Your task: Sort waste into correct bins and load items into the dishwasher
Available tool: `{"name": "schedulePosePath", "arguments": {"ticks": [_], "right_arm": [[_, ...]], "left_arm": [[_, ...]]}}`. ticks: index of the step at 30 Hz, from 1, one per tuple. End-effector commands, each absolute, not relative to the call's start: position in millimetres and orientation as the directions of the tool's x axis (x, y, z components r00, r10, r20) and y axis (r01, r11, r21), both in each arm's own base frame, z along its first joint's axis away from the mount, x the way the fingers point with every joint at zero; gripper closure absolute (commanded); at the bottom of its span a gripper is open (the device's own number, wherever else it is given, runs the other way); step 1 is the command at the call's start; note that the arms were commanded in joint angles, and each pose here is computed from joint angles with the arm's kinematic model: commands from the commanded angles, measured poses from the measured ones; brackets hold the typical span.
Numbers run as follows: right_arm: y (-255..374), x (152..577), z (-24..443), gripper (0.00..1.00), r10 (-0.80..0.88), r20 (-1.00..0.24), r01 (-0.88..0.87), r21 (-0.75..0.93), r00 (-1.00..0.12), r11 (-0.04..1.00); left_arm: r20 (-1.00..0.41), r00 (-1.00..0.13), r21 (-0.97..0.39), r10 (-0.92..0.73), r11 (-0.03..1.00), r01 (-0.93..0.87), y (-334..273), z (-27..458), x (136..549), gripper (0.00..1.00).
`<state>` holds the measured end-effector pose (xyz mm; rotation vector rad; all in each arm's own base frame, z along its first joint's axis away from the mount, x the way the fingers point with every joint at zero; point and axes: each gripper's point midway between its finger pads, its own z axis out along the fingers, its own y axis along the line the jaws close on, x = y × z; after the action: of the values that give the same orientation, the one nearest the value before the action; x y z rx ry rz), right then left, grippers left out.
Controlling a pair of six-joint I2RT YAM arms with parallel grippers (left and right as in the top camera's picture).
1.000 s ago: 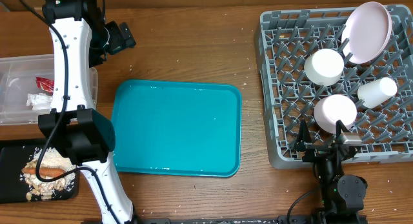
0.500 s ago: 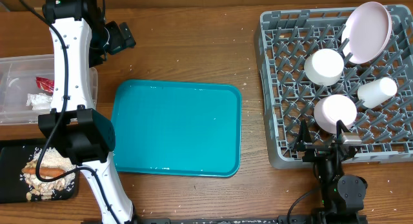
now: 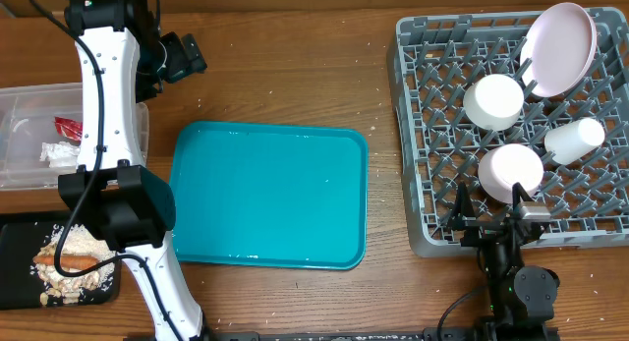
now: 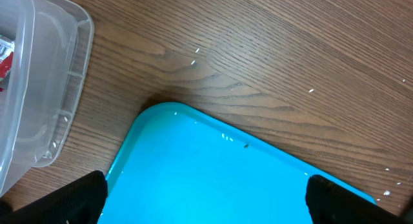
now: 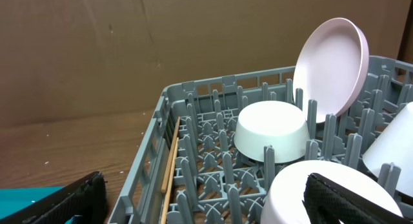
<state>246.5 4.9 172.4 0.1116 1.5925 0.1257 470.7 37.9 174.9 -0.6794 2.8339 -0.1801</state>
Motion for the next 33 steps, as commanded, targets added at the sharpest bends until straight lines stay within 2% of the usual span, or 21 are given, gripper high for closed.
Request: {"name": "schedulePosePath", "arguments": {"ticks": [1,5,8,14,16,19,27,33], "right_arm": [[3.8,246.5,170.7,0.00,0.147,-0.989,-0.002,0.147,-0.020,0.989],[3.8,246.5,170.7,0.00,0.147,-0.989,-0.002,0.147,-0.020,0.989],[3.8,246.5,170.7,0.00,0.147,-0.989,-0.002,0.147,-0.020,0.989],[3.8,246.5,170.7,0.00,0.147,-0.989,-0.002,0.147,-0.020,0.989],[3.8,246.5,170.7,0.00,0.147,-0.989,-0.002,0.147,-0.020,0.989],[3.8,246.5,170.7,0.00,0.146,-0.989,-0.002,0.146,-0.020,0.989],[3.8,246.5,170.7,0.00,0.147,-0.989,-0.002,0.147,-0.020,0.989],[3.8,246.5,170.7,0.00,0.147,-0.989,-0.002,0.147,-0.020,0.989]], "left_arm": [[-0.165,-0.878,-0.163,-0.449,0.890,-0.425,34.8,173.6,465.7,0.00],[-0.060,-0.890,-0.114,-0.451,0.889,-0.443,33.4,168.3,437.7,0.00],[-0.053,-0.895,-0.133,-0.442,0.892,-0.432,25.2,172.6,435.3,0.00],[-0.228,-0.925,-0.110,-0.304,0.952,-0.286,0.1,209.5,443.8,0.00],[-0.342,-0.912,-0.103,-0.226,0.974,-0.202,-16.4,227.3,449.0,0.00],[-0.430,-0.891,-0.103,-0.147,0.988,-0.113,-30.8,232.3,446.7,0.00],[-0.487,-0.867,-0.093,-0.106,0.993,-0.069,-27.7,189.5,390.5,0.00],[-0.627,-0.773,-0.106,-0.099,0.994,-0.041,-25.3,157.5,352.5,0.00]]}}
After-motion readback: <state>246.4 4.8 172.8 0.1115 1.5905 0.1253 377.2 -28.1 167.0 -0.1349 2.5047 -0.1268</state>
